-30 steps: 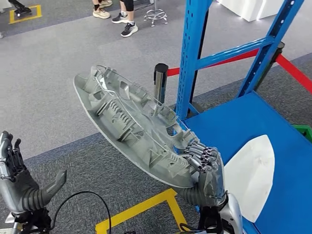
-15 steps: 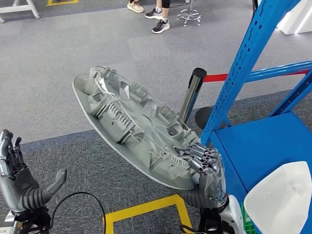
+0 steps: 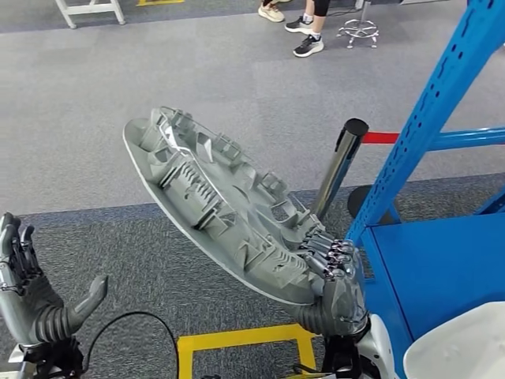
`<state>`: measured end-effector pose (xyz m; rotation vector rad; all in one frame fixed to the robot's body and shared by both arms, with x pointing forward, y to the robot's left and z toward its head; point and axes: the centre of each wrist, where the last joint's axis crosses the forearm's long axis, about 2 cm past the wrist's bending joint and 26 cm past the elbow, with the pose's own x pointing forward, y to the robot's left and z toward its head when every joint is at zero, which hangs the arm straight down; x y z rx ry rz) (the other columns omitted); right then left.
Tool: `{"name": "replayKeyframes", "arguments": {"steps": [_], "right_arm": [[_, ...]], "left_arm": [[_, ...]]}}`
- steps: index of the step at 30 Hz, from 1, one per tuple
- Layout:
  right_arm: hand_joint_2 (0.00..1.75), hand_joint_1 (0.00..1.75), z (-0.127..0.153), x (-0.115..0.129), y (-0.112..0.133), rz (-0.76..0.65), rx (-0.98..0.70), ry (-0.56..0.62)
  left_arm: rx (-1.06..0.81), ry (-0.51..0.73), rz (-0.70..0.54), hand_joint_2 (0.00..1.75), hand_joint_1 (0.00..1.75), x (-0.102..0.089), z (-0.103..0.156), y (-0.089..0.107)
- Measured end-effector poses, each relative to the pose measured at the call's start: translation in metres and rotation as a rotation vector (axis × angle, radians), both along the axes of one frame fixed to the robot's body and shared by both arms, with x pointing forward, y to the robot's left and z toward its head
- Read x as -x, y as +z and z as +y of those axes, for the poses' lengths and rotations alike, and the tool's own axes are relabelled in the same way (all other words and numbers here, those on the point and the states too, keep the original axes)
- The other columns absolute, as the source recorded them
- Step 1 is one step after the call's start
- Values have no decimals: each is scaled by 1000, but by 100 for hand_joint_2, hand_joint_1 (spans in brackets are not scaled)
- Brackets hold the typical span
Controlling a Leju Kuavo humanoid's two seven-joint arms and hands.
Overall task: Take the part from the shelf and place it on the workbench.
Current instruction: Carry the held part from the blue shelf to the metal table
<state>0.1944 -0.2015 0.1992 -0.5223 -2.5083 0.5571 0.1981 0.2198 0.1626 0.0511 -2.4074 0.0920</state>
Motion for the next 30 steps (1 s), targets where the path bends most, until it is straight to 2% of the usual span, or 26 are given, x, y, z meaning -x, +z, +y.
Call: {"name": "replayKeyframes", "arguments": {"steps": [30], "right_arm": [[175,175,-2,0,-1,1,-4,-11]], "left_arm": [[-1,-2,2,175,0,0,0,0]]}}
